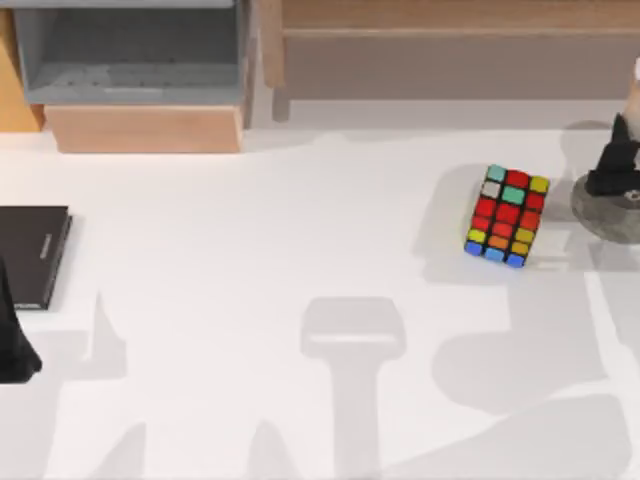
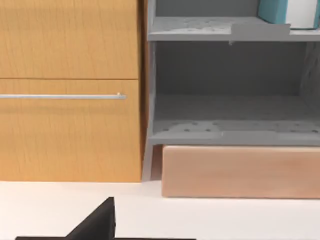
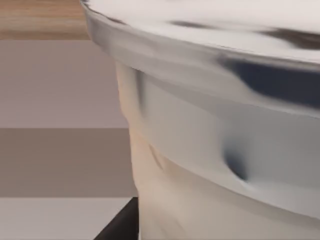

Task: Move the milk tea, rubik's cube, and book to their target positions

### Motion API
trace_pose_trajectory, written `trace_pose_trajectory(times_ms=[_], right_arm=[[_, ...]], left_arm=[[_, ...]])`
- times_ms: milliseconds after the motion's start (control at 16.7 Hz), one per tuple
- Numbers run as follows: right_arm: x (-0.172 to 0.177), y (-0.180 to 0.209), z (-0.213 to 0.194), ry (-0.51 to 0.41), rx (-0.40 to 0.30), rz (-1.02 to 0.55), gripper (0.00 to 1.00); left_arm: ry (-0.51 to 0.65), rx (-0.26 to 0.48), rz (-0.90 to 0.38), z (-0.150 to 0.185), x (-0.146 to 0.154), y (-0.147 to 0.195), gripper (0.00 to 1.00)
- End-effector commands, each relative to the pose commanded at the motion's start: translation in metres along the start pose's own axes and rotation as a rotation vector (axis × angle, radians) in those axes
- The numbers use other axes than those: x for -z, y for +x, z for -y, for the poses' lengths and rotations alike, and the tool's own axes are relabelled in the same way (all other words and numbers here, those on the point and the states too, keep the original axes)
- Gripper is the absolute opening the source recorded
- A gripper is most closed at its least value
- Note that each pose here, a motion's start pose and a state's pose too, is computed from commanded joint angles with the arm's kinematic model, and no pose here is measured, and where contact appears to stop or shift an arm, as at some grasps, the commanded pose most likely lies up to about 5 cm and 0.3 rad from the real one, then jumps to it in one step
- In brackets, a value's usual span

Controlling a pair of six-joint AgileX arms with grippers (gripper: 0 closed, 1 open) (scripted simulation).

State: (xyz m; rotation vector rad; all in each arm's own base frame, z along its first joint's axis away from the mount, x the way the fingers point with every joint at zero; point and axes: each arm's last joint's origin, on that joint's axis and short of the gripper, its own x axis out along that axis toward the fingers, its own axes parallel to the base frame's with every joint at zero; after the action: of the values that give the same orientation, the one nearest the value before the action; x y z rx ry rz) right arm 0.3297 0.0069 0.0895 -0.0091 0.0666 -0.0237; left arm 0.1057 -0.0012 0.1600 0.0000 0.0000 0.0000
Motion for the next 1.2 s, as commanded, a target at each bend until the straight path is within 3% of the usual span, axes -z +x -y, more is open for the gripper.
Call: trace_pose_trajectory(times_ms=[780, 1200], right_arm=[[0.0, 0.0, 0.0, 0.0, 0.0, 0.0, 0.98], [0.0, 0.0, 0.0, 0.0, 0.0, 0.0, 1.0]], left_arm=[[0.0, 0.0, 0.0, 0.0, 0.0, 0.0, 1.0], [0.0, 0.0, 0.0, 0.0, 0.0, 0.0, 1.0]])
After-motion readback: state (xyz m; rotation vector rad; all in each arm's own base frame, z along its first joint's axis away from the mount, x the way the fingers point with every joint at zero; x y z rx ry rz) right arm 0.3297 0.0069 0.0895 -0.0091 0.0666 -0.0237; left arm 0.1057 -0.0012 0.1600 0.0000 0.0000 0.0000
